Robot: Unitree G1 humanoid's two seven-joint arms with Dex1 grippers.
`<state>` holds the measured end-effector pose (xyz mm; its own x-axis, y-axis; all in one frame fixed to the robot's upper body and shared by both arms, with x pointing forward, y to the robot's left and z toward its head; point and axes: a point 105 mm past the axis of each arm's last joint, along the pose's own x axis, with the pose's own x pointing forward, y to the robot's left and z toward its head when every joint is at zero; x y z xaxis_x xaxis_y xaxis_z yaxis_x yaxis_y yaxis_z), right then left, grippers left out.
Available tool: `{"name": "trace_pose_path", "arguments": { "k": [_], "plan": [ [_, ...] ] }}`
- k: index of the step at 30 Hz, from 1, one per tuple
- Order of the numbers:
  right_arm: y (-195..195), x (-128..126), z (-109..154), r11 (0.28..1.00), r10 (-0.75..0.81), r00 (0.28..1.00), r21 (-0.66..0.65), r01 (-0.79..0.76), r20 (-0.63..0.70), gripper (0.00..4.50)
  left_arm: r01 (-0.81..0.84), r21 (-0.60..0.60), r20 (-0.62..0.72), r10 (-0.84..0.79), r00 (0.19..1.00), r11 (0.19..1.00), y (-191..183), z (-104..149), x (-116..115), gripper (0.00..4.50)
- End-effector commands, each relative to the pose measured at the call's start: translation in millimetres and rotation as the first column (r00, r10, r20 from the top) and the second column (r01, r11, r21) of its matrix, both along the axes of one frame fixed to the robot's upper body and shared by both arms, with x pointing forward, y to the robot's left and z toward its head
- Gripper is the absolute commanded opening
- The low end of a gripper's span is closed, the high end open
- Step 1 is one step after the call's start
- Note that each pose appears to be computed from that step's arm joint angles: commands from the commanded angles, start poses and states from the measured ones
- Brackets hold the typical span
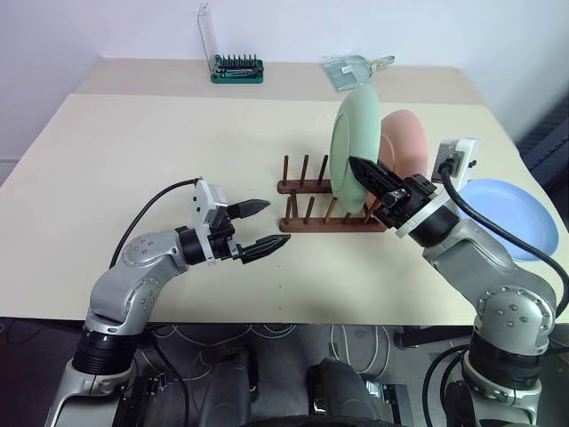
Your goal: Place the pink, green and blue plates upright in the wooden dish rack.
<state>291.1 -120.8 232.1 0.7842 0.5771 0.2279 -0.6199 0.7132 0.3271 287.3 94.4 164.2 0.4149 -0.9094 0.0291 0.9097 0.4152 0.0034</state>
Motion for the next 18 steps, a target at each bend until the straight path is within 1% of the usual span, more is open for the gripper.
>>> {"name": "trace_pose_path", "arguments": {
  "k": [1,4,5,6,9,13,18],
  "plan": [
    [-0.2,-3.7,9.8,1.0,0.005,0.999,0.014,-0.006,0.043,2.01,0.019,-0.015,0.047,-0.018,0.999,1.0,-4.8,12.6,-3.8,4.5],
    [0.3,-3.0,11.4,1.0,0.0,0.999,-0.001,0.0,0.054,3.5,0.015,-0.016,0.046,-0.015,0.999,1.0,-4.2,12.5,-2.6,4.5],
    [0.6,-2.7,12.2,1.0,-0.004,0.998,-0.009,0.004,0.061,4.09,0.015,-0.016,0.045,-0.014,0.999,1.0,-4.0,12.4,-2.2,4.5],
    [0.9,-2.4,12.9,1.0,-0.008,0.998,-0.018,0.009,0.067,4.45,0.015,-0.017,0.045,-0.014,0.999,1.0,-3.9,12.3,-2.0,4.5],
    [1.4,-1.8,17.1,0.998,-0.019,0.995,-0.05,0.024,0.095,4.45,0.015,-0.018,0.044,-0.014,0.999,1.0,-4.3,12.4,-1.9,4.5],
    [0.6,-2.6,29.6,0.995,-0.025,0.987,-0.096,0.04,0.157,4.45,0.019,-0.02,0.045,-0.019,0.999,1.0,-7.1,13.4,-4.4,4.5],
    [1.9,-6.6,49.9,0.98,-0.01,0.966,-0.188,0.06,0.259,4.45,0.023,-0.023,0.046,-0.022,0.999,0.999,-10.5,15.6,-7.5,4.5]
  ]
}}
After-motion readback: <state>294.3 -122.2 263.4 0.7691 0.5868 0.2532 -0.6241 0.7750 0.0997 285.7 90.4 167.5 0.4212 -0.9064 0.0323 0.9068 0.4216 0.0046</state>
